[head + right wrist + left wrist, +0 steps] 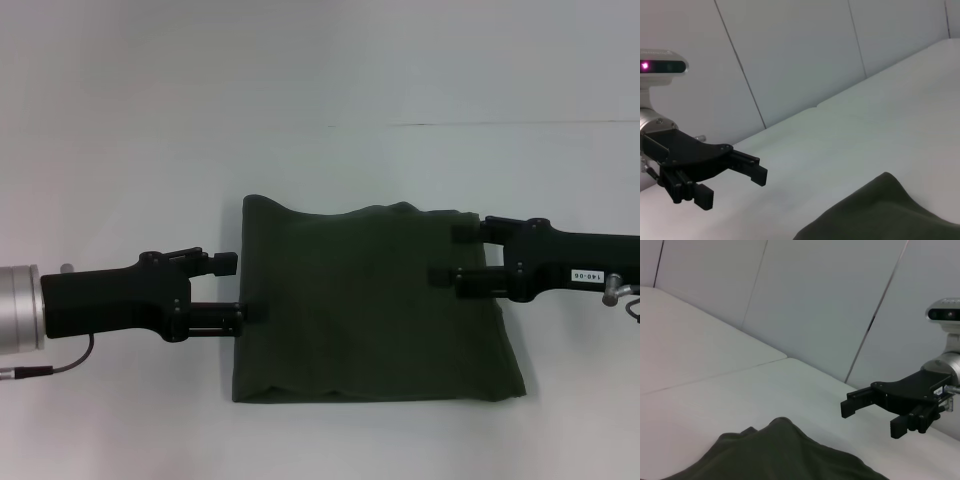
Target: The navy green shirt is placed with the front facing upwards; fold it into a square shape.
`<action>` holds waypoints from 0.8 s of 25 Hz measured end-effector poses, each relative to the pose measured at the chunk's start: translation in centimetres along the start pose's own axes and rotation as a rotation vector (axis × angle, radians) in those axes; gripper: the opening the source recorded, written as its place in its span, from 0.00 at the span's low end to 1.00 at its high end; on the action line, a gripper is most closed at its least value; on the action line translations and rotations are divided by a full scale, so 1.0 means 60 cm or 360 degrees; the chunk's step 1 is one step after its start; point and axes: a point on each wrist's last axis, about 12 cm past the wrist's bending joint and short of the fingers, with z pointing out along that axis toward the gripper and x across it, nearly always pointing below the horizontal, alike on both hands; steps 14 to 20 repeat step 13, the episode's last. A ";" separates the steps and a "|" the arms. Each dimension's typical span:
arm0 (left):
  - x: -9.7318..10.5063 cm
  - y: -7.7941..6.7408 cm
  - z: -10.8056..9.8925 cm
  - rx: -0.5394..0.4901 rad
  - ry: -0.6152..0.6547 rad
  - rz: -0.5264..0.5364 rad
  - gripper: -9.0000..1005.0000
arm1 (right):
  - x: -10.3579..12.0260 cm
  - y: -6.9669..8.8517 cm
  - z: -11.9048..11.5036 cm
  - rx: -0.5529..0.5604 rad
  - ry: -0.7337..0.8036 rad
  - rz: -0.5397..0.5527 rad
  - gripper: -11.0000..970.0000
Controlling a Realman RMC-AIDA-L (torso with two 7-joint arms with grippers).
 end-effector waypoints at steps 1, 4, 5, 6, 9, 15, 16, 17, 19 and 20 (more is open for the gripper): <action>0.000 0.000 0.000 0.0001 0.0000 0.0000 0.90 | 0.001 0.000 0.000 0.0000 0.0000 0.0003 0.94; 0.001 0.000 0.000 0.0001 0.0000 -0.0001 0.90 | 0.005 0.002 -0.001 0.0003 0.0001 0.0001 0.94; 0.001 -0.001 0.000 0.0001 0.0000 -0.0003 0.90 | 0.007 0.002 -0.001 0.0004 0.0001 0.0001 0.94; 0.001 -0.001 0.000 0.0000 -0.0001 -0.0005 0.90 | 0.009 0.003 -0.002 0.0005 0.0001 0.0003 0.94; 0.001 0.000 -0.001 -0.0002 -0.0004 -0.0007 0.90 | 0.014 0.004 -0.003 0.0008 0.0002 0.0014 0.94; 0.000 -0.001 0.000 0.0002 -0.0003 -0.0005 0.90 | 0.019 0.006 -0.005 0.0010 0.0002 0.0024 0.94; 0.000 -0.001 0.000 0.0002 -0.0003 -0.0005 0.90 | 0.019 0.006 -0.005 0.0010 0.0002 0.0024 0.94; 0.000 -0.001 0.000 0.0002 -0.0003 -0.0005 0.90 | 0.019 0.006 -0.005 0.0010 0.0002 0.0024 0.94; 0.000 -0.001 0.000 0.0002 -0.0003 -0.0005 0.90 | 0.019 0.006 -0.005 0.0010 0.0002 0.0024 0.94; 0.000 -0.001 0.000 0.0002 -0.0003 -0.0005 0.90 | 0.019 0.006 -0.005 0.0010 0.0002 0.0024 0.94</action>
